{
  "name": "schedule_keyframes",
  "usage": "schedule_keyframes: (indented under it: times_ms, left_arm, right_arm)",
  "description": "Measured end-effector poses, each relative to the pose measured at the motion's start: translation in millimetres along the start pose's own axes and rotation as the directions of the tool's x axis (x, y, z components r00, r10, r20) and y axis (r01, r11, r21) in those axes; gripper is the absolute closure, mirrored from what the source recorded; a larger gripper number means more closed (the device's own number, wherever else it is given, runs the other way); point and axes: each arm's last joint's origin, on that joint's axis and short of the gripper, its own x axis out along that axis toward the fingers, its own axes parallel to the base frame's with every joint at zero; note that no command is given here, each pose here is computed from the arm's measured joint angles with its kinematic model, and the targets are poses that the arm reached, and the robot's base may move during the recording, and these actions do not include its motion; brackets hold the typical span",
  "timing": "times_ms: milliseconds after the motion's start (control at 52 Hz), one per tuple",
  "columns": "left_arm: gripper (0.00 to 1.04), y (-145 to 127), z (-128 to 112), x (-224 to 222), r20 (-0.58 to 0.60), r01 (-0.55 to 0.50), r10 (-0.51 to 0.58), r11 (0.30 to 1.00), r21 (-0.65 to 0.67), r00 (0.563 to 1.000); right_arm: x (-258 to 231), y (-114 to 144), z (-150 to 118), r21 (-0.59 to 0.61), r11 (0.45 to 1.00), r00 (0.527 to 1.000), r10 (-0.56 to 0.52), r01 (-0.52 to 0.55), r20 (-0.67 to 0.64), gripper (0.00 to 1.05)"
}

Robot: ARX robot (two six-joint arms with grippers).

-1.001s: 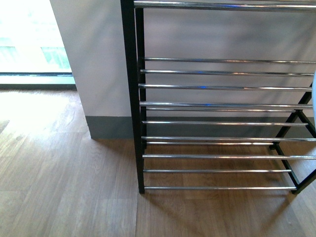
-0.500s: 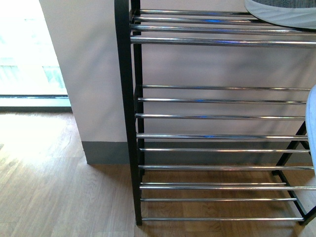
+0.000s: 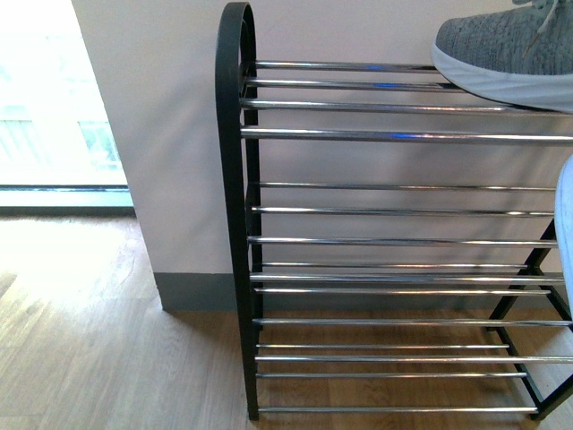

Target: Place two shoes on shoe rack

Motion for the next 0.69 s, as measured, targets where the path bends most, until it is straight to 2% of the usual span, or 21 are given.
schedule_keyframes:
  times_ms: [693]
  left_arm:
    - [1.03,0.0,0.0,0.0,0.000,-0.001,0.001,1.000,-0.001,1.000]
  right_arm:
    - [0.9,0.1,-0.3,-0.018,1.000,1.000,0.022,-0.022,0.019,1.03]
